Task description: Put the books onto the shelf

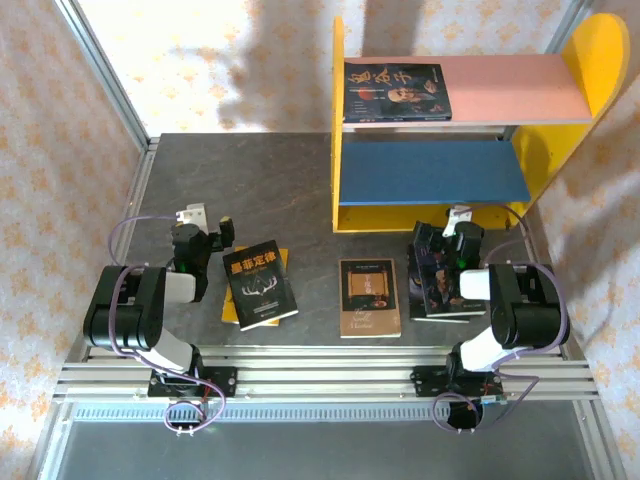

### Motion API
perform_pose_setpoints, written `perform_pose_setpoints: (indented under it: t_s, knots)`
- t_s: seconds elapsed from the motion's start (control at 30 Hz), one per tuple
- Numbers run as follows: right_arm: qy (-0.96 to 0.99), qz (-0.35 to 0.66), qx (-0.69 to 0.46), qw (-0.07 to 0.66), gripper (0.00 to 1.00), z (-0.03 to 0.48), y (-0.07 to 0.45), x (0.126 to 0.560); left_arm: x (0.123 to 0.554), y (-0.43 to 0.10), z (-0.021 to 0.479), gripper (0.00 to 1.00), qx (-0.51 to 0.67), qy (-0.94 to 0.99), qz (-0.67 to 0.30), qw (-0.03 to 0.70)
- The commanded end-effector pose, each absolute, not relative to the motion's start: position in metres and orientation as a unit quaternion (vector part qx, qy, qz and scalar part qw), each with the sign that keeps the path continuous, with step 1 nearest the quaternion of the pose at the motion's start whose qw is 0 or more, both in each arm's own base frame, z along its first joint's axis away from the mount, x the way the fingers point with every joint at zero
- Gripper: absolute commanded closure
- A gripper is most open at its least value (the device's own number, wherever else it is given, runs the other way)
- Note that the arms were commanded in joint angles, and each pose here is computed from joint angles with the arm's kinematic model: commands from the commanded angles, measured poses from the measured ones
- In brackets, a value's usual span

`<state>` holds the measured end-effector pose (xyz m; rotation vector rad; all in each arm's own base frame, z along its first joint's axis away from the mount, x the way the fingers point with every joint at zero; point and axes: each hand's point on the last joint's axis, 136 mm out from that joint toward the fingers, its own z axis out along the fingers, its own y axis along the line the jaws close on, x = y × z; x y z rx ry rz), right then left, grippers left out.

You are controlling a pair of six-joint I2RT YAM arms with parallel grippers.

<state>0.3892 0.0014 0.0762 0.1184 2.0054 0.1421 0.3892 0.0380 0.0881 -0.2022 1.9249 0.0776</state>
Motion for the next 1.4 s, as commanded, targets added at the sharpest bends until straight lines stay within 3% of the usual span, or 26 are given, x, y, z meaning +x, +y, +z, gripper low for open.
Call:
perform_pose_setpoints:
  t_s: [0.0,1.03,1.23,1.37]
  knots:
    - [0.830,0.058,0.039,0.553,0.01,0.088,0.002,0.393,0.396,0.034,0.096,0.01,-0.071,0.815,0.036,0.574]
    - [0.827,0.051,0.048,0.557,0.01,0.091,-0.001,0.393,0.395,0.037,0.098,0.01,-0.077,0.813,0.045,0.576]
    - [0.825,0.031,0.091,0.557,0.01,0.142,-0.012,0.378,0.375,0.053,0.164,0.01,-0.143,0.791,0.106,0.585]
    - [0.836,0.010,0.147,0.528,0.01,0.176,-0.018,0.349,0.350,0.056,0.205,0.01,-0.247,0.774,0.053,0.580]
